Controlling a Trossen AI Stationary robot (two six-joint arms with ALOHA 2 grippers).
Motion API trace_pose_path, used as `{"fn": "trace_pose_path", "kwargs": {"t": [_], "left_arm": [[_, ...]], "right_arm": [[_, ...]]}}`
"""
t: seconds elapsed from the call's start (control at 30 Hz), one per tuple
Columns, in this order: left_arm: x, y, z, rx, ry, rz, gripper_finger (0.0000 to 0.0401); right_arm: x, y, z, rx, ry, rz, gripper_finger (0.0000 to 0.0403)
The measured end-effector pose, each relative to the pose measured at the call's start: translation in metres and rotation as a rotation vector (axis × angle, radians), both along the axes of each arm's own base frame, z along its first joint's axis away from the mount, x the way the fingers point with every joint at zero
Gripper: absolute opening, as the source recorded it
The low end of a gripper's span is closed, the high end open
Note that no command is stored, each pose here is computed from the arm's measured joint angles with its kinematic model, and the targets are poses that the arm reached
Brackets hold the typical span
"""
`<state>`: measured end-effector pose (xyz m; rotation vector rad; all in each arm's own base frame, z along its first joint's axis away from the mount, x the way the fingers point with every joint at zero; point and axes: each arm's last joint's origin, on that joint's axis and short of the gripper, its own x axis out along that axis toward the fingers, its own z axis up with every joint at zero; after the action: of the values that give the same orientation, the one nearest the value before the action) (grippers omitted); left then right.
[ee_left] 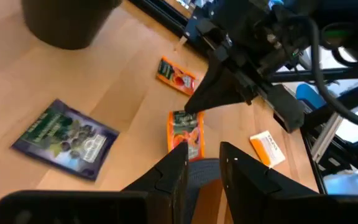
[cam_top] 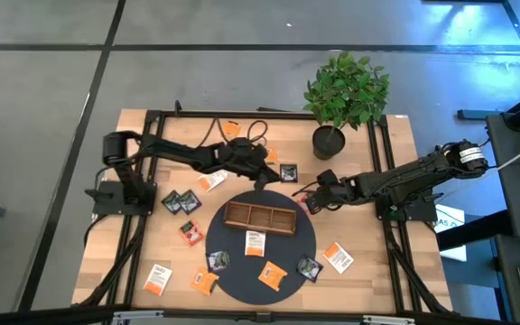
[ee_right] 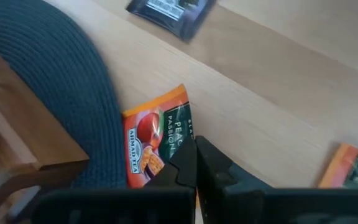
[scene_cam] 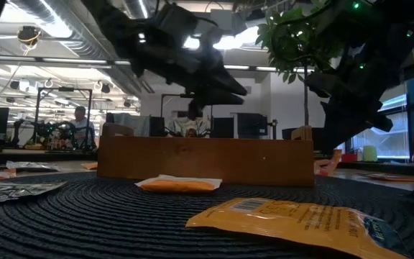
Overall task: Pick & Place Tea
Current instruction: Put the orange tea bag into the right section of the wooden organizer
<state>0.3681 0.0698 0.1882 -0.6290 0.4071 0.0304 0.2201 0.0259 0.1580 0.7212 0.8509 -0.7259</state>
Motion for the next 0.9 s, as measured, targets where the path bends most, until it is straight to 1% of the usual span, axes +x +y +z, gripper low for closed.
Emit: {"fn": "trace_pose_path", "kwargs": {"t": [0.17, 0.37, 0.5, 0.6, 0.77, 0.83, 0.9], "left_arm": [[0.017, 0.001, -0.008, -0.041, 0.003, -0.091, 0.0088], [0.03, 0.003, -0.02, -0.058, 0.022, -0.115, 0.0088], [0.032, 0.003, -0.028, -0.062, 0.038, -0.131, 0.0088], [0.033, 0.003, -0.03, -0.018, 0.036, -0.167, 0.0088], [0.037, -0.002, -0.024, 0.172, -0.07, -0.244, 0.0088], [0.038, -0.004, -0.021, 0.199, -0.101, -0.253, 0.0088], [0.037, -0.004, -0.021, 0.191, -0.093, -0.25, 0.0088]], "right_arm": [[0.001, 0.0, 0.001, -0.01, -0.009, 0.012, 0.0], [0.003, 0.0, 0.002, -0.009, -0.035, 0.018, 0.0], [0.005, 0.001, 0.003, -0.018, -0.049, 0.039, 0.0], [0.009, 0.001, 0.005, -0.029, -0.083, 0.066, 0.0], [0.013, 0.002, 0.008, -0.06, -0.125, 0.118, 0.0], [0.014, 0.002, 0.008, -0.077, -0.124, 0.133, 0.0], [0.014, 0.002, 0.008, -0.085, -0.123, 0.142, 0.0]]}}
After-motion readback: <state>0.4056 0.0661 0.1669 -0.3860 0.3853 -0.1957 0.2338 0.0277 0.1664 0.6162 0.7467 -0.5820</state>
